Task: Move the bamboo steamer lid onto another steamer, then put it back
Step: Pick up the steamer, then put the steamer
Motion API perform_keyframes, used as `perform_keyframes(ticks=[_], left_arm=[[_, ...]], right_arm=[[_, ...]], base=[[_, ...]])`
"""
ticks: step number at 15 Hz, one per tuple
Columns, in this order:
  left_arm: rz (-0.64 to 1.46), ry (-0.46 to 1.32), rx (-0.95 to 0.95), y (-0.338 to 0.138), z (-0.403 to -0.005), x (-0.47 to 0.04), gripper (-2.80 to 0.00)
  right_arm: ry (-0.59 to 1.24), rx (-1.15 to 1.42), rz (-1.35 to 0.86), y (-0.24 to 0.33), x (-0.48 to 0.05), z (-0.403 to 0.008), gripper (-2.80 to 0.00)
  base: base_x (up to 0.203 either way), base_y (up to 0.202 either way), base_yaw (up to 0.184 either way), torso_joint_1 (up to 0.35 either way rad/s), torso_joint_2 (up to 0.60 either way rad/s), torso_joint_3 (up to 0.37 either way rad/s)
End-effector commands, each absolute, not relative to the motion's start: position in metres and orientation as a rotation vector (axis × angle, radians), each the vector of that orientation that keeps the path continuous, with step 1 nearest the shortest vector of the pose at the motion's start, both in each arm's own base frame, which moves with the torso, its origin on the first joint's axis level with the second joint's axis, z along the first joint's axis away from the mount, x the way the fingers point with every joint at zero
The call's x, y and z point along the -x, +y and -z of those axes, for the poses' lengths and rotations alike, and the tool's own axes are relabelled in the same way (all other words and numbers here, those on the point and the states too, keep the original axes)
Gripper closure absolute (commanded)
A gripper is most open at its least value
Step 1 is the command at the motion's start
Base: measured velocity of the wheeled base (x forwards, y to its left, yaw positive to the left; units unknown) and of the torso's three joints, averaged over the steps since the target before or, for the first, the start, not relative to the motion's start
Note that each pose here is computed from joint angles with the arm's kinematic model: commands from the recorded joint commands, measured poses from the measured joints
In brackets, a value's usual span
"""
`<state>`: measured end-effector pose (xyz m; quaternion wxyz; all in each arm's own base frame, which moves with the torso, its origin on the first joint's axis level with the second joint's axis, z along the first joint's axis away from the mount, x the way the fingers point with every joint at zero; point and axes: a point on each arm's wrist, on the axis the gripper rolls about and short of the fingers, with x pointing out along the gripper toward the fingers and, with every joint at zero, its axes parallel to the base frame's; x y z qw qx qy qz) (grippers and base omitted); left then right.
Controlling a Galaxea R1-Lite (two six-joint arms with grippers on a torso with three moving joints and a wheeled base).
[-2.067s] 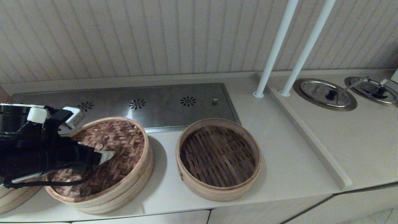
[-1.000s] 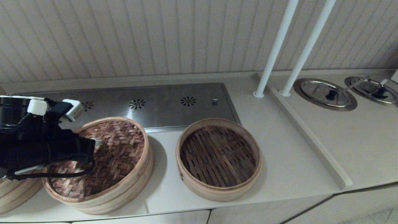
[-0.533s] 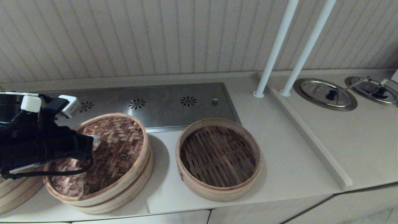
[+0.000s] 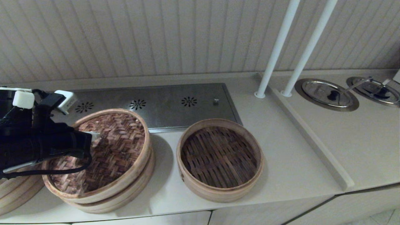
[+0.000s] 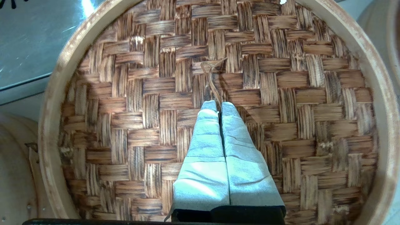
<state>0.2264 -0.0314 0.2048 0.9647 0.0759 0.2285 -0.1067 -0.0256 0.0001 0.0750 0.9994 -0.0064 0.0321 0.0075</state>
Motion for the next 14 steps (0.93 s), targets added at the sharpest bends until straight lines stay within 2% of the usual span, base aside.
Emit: perform_keyframes(ticks=[1,14], left_arm=[[0.216,0.451,-0.155,-0.031,-0.208,-0.224,0.00],[0.283,0.420,-0.168,-0.047,-0.241,-0.227,0.00]], right_arm=[[0.066,0.014,-0.016,0.000,0.026,-0.075,0.00],[0.064,0.014,-0.016,0.000,0.026,-0.075,0.00]], base=[[0.000,0.000,0.000,0.000,0.00,0.000],[0.000,0.000,0.000,0.000,0.00,0.000]])
